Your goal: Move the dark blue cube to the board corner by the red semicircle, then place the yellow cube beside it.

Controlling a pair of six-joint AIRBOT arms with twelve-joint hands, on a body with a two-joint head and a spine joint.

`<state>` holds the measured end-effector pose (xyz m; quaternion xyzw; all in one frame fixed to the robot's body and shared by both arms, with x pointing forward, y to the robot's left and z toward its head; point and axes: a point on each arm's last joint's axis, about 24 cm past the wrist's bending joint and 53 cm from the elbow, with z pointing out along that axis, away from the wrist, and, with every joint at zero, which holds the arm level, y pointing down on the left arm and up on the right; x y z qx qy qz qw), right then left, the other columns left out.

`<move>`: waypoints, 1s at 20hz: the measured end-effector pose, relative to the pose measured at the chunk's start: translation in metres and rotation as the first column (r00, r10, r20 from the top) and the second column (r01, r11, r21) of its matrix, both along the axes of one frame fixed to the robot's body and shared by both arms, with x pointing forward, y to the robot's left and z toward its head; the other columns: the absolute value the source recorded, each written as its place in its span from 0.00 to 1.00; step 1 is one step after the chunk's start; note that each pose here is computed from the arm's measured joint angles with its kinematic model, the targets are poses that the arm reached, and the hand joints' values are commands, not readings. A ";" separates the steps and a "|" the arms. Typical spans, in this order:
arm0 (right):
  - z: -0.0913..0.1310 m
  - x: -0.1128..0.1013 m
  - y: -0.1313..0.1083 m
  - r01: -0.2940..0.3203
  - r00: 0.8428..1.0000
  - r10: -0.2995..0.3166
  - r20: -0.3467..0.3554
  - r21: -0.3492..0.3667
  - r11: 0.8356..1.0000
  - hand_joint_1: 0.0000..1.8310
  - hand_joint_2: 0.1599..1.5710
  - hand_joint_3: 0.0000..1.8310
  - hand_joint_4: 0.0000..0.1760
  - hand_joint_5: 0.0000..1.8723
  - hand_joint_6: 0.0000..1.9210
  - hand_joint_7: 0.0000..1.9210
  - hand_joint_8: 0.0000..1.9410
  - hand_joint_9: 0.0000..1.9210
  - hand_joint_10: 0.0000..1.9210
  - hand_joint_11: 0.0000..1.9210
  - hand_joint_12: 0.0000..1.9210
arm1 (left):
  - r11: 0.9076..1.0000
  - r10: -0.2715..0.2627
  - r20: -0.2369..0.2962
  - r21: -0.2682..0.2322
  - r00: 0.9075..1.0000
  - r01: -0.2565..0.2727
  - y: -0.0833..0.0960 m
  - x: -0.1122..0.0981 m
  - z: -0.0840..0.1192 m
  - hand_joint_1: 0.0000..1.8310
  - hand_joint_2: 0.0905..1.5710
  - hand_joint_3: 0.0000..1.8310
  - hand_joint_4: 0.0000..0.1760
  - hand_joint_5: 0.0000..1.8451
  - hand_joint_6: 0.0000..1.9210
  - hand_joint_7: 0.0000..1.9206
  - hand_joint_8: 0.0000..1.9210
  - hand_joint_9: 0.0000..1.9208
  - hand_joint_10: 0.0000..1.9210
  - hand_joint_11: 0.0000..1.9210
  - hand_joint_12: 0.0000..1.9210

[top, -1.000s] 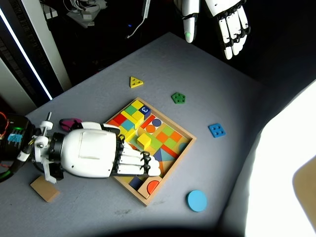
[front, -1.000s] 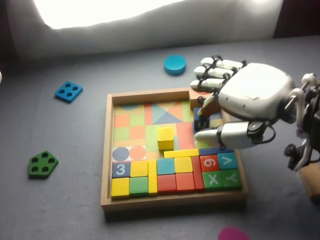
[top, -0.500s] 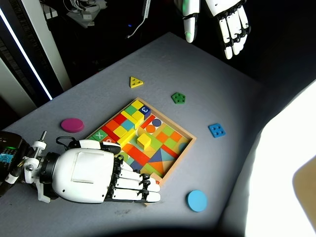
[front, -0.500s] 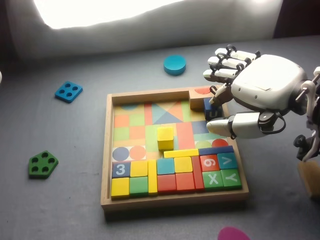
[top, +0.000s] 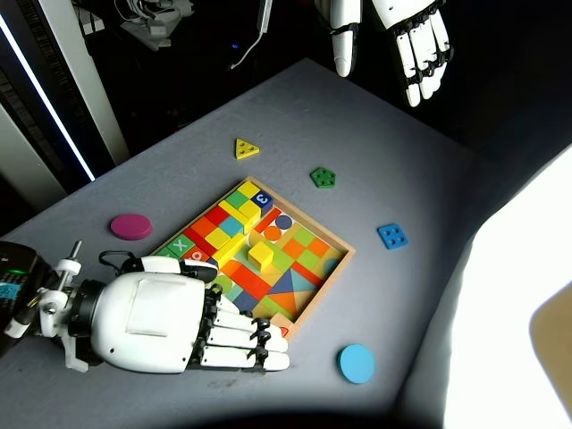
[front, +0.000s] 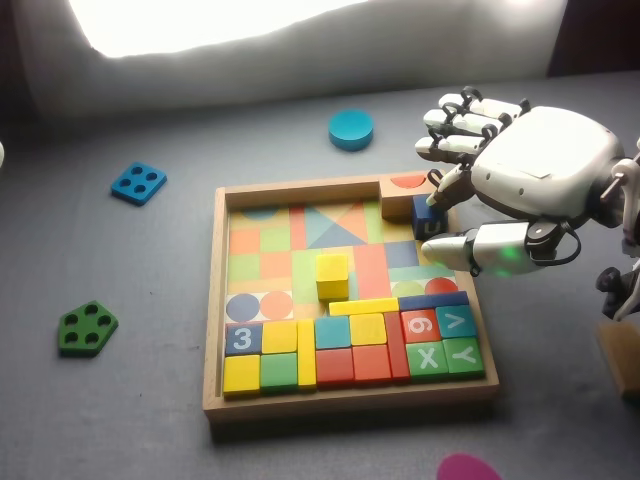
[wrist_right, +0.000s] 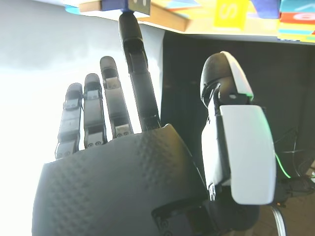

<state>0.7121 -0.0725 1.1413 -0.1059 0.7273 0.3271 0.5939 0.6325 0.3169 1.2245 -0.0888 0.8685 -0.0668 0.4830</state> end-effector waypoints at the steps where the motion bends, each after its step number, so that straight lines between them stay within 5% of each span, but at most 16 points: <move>1: 0.000 0.000 -0.002 0.003 1.000 -0.003 0.000 -0.001 1.000 0.02 0.74 0.00 0.00 0.46 0.01 0.13 0.00 0.02 0.00 0.00 0.00 | 1.000 0.000 0.000 0.001 1.000 0.000 0.000 0.000 0.000 0.00 0.78 0.00 0.06 0.07 0.00 0.06 0.00 0.07 0.00 0.00 0.30; 10: 0.010 0.006 -0.002 0.010 1.000 -0.010 0.007 0.000 1.000 0.01 0.74 0.00 0.00 0.46 0.01 0.13 0.00 0.03 0.00 0.00 0.00 | 1.000 0.001 0.000 0.000 1.000 -0.001 0.000 0.000 0.000 0.00 0.78 0.00 0.10 0.07 0.00 0.07 0.00 0.07 0.00 0.00 0.30; 16: 0.056 0.016 -0.001 0.023 0.999 -0.028 0.039 0.133 0.991 0.00 0.74 0.00 0.00 0.45 0.00 0.13 0.00 0.02 0.00 0.00 0.00 | 1.000 0.000 0.000 0.000 1.000 0.000 0.000 0.000 0.000 0.00 0.77 0.00 0.11 0.06 0.00 0.06 0.00 0.06 0.00 0.00 0.28; 20: 0.055 0.003 0.012 -0.014 0.999 0.010 0.034 0.126 0.992 0.00 0.74 0.00 0.00 0.46 0.01 0.13 0.00 0.03 0.01 0.00 0.00 | 1.000 0.000 0.000 0.000 1.000 0.000 0.000 0.000 0.000 0.00 0.78 0.00 0.10 0.07 0.00 0.07 0.00 0.07 0.00 0.00 0.31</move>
